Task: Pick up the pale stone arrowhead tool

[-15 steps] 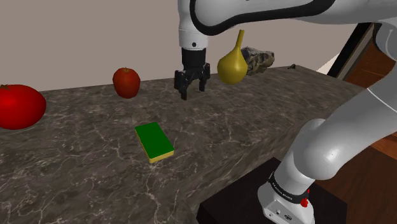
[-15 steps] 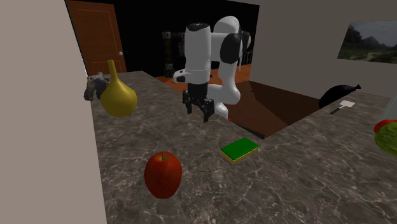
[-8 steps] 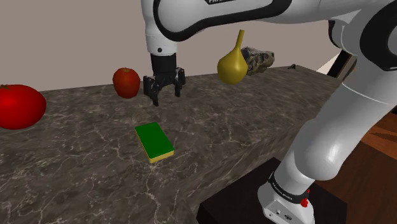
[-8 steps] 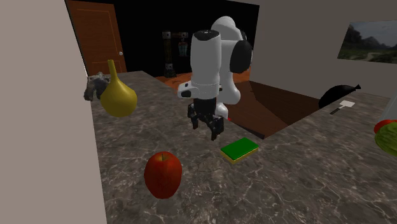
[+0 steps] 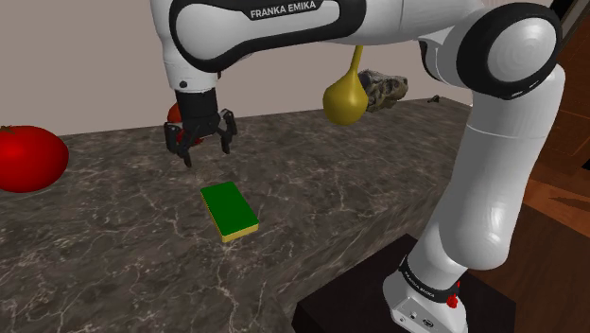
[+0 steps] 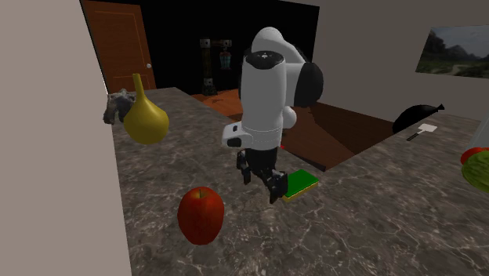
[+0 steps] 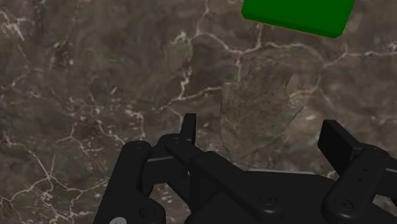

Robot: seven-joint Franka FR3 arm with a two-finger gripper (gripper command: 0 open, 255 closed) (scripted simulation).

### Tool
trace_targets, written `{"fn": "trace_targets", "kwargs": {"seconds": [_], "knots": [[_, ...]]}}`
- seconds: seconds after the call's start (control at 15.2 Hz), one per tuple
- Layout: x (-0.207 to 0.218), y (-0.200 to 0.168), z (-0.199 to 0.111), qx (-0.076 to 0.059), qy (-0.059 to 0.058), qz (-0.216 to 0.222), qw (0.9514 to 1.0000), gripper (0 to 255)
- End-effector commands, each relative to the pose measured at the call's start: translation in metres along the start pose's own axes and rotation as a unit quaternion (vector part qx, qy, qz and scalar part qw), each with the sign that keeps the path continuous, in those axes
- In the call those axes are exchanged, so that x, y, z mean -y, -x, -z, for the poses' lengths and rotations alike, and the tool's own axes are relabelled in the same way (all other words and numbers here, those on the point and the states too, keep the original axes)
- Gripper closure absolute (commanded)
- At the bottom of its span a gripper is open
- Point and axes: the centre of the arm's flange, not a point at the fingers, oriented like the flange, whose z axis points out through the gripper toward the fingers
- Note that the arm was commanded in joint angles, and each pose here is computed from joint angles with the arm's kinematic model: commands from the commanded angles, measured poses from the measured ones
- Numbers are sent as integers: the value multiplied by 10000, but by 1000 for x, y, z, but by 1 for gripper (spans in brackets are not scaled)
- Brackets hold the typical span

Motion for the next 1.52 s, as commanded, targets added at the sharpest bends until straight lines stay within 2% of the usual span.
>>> {"fn": "trace_targets", "kwargs": {"seconds": [0.0, 0.33, 0.53, 0.59, 1.19, 1.45], "knots": [[6, -7, -8, 0, -5, -17, 10000, 0], [7, -9, -34, 0, -5, -17, 10000, 0], [8, -9, -37, 0, -5, -17, 10000, 0], [7, -9, -37, 0, -5, -17, 10000, 255], [8, -9, -37, 0, -5, -17, 10000, 255], [6, -7, -16, 0, -5, -17, 10000, 255]]}}
